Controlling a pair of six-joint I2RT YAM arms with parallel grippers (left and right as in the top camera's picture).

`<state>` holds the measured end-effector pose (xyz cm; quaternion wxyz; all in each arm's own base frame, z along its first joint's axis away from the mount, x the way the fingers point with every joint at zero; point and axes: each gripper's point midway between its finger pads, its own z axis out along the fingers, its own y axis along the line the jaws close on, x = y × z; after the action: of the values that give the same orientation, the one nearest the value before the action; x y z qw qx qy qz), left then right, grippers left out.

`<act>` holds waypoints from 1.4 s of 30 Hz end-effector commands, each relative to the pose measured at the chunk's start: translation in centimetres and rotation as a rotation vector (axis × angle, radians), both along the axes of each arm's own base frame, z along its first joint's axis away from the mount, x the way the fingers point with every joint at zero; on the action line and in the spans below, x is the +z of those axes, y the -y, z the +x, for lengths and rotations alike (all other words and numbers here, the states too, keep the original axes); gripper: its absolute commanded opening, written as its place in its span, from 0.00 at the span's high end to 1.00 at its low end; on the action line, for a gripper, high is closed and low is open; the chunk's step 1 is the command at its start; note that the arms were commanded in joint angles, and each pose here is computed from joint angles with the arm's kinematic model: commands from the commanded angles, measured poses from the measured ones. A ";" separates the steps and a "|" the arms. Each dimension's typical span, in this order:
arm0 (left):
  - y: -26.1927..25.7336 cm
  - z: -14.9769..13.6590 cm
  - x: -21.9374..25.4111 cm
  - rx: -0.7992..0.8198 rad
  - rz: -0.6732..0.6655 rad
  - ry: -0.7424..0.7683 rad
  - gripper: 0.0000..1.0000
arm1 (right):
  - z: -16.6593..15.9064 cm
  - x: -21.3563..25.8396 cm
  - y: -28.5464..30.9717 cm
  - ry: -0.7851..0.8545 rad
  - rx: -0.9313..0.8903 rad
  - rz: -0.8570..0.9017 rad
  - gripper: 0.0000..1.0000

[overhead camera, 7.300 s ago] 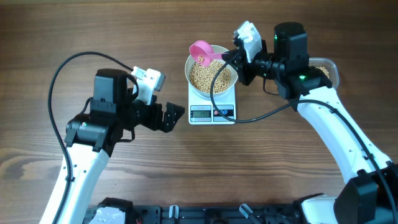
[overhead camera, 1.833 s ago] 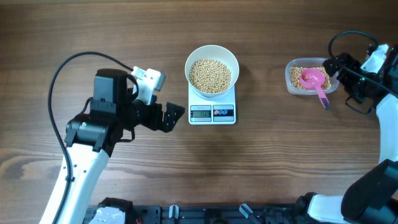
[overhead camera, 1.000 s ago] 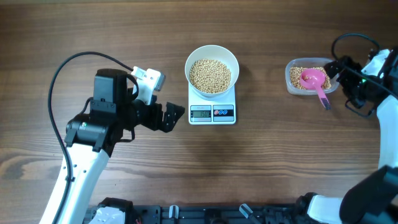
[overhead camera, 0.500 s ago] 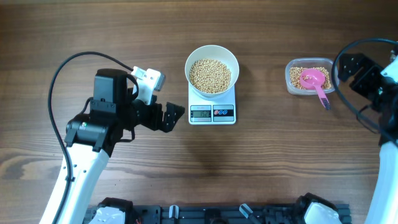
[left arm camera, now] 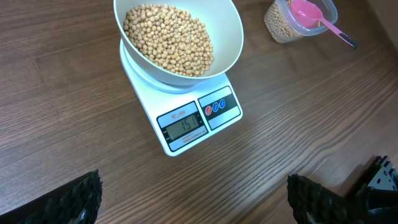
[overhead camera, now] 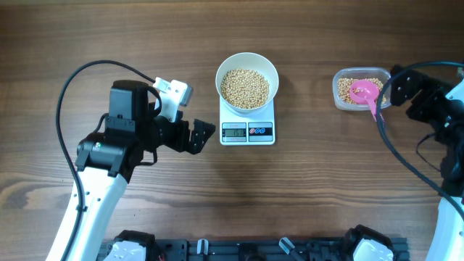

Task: Scoop item into bowl and weigh 150g on scale

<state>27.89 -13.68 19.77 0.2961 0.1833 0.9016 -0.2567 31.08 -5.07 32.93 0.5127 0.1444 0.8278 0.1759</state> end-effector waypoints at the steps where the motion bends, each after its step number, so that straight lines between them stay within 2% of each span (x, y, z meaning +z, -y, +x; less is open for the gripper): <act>1: 0.0 0.1 0.0 0.002 -0.014 -0.008 0.00 | 0.0 0.0 -0.5 -0.028 -0.053 0.202 0.00; 6: 0.0 0.1 0.0 0.002 -0.014 -0.008 0.00 | 0.5 -0.8 -0.3 -0.093 -0.157 0.429 0.00; 10: 0.0 0.1 0.0 0.002 -0.014 -0.008 0.00 | 0.6 -0.9 -0.2 -0.095 -0.158 0.423 0.00; 16: 0.0 0.0 0.0 0.002 -0.014 -0.008 0.00 | 0.7 1.1 -0.1 0.025 -0.051 0.177 0.00; 23: 0.0 0.1 0.0 0.002 -0.014 -0.008 0.00 | -2.1 3.4 -1.5 0.136 0.061 -0.124 0.00; 30: 0.0 0.0 0.0 0.002 -0.014 -0.008 0.00 | -7.1 3.1 -3.9 0.110 0.084 -0.161 0.00; 34: 0.0 0.1 0.0 0.002 -0.014 -0.008 0.00 | -9.6 3.0 -5.1 0.128 0.120 -0.252 0.00; 42: 0.0 0.1 0.0 0.002 -0.014 -0.008 0.00 | -13.2 2.9 -7.3 0.183 0.177 -0.368 0.00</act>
<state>27.89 -13.68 19.77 0.2961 0.1833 0.9016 -0.2567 18.94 1.23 35.67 0.5696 0.0045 0.8162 0.0971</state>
